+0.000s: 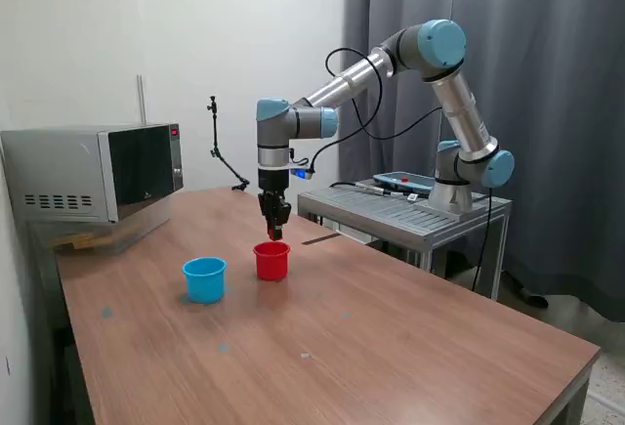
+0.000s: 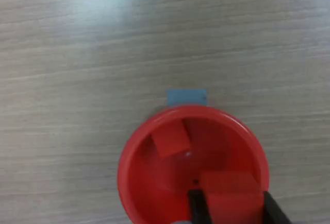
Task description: Place red objects in the red bin, and blue objects in the blue bin.
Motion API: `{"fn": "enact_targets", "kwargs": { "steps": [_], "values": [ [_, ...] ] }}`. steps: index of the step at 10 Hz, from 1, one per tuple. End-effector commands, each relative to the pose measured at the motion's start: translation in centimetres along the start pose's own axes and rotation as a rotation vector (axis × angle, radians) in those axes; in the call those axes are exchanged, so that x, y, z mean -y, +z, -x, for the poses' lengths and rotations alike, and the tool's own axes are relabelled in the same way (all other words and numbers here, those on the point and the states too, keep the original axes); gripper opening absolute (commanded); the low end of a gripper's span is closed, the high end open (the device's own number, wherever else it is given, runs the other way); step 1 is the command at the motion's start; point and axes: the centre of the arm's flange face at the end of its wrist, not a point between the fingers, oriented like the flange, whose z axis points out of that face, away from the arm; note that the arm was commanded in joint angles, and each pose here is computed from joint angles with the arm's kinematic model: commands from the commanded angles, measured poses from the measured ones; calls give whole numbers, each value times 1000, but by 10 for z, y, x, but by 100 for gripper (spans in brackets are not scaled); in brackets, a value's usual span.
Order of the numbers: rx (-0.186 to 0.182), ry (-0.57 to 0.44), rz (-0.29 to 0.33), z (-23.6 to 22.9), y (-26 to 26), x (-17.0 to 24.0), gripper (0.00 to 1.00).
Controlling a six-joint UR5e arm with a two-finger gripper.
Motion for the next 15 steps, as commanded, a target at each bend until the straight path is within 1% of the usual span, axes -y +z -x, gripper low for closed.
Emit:
{"fn": "enact_targets", "kwargs": {
  "steps": [1, 6, 7, 8, 9, 10, 11, 12, 13, 14, 15],
  "values": [
    [2, 1, 3, 1, -1, -1, 100],
    [2, 2, 4, 0, -2, -1, 100],
    [11, -5, 14, -5, -13, 0, 100],
    [15, -7, 70, -8, -57, 9, 100],
    [18, -9, 121, -12, -120, 28, 100],
    [15, -30, 114, -25, -177, 58, 100],
    [17, -43, 120, -32, -225, 90, 100],
    [13, -43, 105, -37, -254, 122, 100],
    [8, -40, 81, -41, -270, 151, 100],
    [-20, -50, 80, -51, -284, 174, 100],
    [-59, -104, 34, -83, -283, 189, 100]
  ]
}}
